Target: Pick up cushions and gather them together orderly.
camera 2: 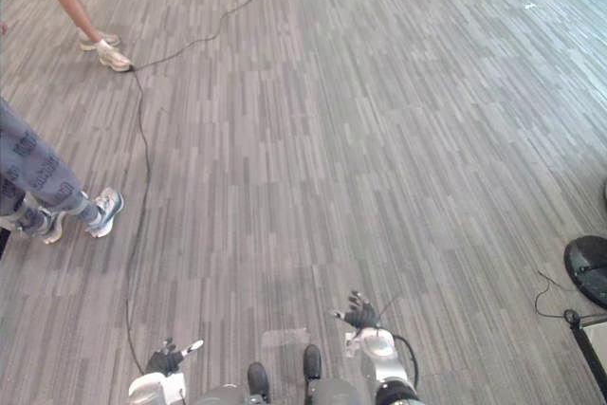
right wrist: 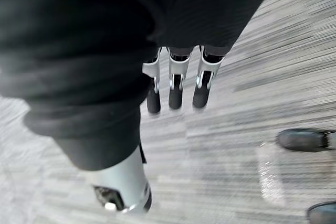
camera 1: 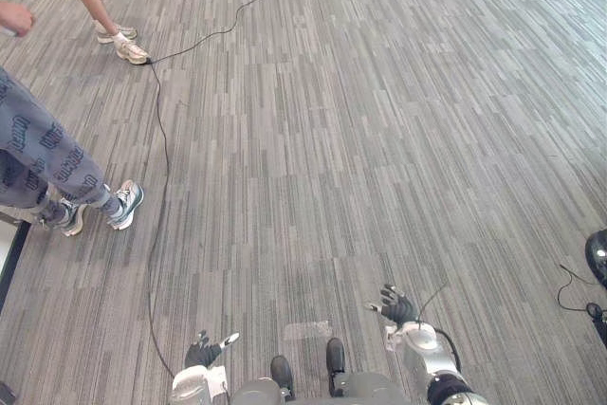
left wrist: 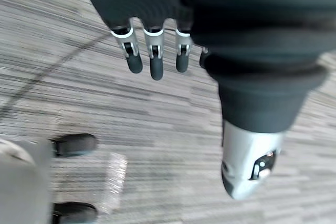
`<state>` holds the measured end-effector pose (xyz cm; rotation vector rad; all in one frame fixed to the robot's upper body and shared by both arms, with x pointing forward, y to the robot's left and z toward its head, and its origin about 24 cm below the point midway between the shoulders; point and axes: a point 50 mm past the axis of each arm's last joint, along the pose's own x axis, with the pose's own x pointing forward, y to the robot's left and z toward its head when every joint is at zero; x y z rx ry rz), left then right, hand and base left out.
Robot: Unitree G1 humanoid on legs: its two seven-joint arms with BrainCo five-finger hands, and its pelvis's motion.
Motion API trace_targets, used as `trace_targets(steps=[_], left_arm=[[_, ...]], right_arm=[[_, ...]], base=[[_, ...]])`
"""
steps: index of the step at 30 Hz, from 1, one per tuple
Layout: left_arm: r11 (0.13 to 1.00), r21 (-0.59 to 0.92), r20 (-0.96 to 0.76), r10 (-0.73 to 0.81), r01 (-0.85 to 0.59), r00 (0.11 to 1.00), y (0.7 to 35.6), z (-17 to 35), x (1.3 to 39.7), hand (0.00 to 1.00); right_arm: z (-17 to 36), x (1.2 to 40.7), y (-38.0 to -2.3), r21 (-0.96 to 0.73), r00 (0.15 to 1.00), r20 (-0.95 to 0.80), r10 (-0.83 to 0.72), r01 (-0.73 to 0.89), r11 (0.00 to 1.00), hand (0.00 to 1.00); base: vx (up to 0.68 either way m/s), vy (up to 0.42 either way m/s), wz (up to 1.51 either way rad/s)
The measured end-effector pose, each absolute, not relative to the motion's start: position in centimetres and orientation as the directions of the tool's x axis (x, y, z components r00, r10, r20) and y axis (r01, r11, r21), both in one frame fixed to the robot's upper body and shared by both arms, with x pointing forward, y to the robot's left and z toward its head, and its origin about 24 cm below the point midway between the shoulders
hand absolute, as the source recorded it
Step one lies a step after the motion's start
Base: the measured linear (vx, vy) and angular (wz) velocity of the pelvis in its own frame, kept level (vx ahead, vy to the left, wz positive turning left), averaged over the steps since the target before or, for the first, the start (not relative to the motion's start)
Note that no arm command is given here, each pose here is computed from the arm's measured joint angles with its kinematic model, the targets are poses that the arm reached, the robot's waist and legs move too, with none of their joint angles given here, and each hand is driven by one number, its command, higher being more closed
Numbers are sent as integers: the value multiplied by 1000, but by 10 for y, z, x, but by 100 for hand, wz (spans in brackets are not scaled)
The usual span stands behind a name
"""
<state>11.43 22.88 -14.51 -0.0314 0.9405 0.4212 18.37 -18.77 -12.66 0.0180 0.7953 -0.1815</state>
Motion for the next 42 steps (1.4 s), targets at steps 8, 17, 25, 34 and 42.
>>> trace_targets(steps=[8,17,25,34,42], left_arm=[[915,120,-815,312,-384,488,217,-151,108,0],[913,104,-831,298,-394,471,214,-154,103,0],[917,105,-835,291,-384,467,214,-155,103,0],[928,105,-835,278,-358,475,211,-155,105,0],[928,98,-833,275,-360,479,209,-154,107,0]], right_arm=[[-155,117,-207,-14,476,-845,-245,439,898,0],[-158,111,-199,51,456,-857,-242,542,839,0],[-158,110,-198,53,451,-859,-243,550,834,0],[-160,107,-195,54,443,-865,-237,552,832,0],[-159,107,-195,56,445,-864,-237,551,833,0]], base=[[37,2,21],[9,17,11],[-50,-7,2],[-7,-3,0],[0,-5,-1]])
